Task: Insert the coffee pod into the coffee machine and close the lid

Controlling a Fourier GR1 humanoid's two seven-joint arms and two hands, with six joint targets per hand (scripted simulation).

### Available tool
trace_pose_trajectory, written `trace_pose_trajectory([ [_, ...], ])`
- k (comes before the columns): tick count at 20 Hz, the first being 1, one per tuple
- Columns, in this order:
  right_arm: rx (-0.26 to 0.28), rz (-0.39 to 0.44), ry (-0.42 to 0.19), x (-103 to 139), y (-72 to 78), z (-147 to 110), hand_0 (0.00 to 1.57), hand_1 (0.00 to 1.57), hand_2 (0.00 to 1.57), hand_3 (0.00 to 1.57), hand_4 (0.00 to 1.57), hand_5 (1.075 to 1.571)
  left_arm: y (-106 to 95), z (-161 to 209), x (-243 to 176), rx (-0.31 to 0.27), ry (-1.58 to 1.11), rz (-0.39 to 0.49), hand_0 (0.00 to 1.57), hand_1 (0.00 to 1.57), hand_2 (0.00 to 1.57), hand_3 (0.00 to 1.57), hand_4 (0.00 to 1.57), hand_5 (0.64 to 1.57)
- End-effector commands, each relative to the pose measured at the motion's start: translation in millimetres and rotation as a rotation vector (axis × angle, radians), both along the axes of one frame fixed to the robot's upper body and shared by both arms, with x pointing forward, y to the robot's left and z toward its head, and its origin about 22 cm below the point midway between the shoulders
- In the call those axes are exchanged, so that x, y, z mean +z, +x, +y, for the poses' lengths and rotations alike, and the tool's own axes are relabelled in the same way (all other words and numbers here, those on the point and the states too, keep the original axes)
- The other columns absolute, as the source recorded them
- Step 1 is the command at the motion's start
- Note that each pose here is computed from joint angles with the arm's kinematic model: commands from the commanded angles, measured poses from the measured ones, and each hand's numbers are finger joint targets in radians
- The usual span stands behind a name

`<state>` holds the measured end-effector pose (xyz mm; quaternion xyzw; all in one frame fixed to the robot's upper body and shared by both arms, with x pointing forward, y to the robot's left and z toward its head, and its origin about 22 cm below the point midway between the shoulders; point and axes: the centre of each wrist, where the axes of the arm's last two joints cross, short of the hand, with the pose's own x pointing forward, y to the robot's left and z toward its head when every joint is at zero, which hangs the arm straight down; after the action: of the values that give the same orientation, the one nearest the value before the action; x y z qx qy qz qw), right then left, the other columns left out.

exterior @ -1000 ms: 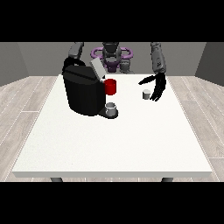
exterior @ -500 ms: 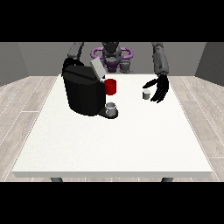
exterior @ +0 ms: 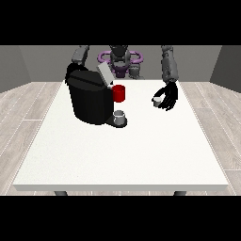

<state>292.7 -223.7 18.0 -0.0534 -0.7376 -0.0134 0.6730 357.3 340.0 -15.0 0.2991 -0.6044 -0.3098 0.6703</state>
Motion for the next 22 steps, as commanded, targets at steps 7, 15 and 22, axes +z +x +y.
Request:
trace_pose_trajectory([
  [7,0.003,-0.001,0.049,15.4,5.8,5.3,0.00,0.00,0.00,0.00,0.51,1.571,1.0,17.2,1.6,-0.024,0.152,0.035,1.03,1.03,1.11,0.89,0.29,1.571],
  [15,-0.029,0.006,0.038,-4.8,0.5,-5.5,0.00,0.00,0.00,0.00,0.41,1.571,26.2,4.6,38.5,-0.196,0.091,-0.101,1.48,1.48,1.47,1.41,0.63,1.571],
  [22,-0.037,0.117,0.070,-42.8,-11.1,-8.8,0.00,0.00,0.00,0.00,0.44,1.571,49.6,-29.7,69.6,-0.239,0.041,-0.070,1.24,1.24,1.33,1.32,0.53,1.571],
])
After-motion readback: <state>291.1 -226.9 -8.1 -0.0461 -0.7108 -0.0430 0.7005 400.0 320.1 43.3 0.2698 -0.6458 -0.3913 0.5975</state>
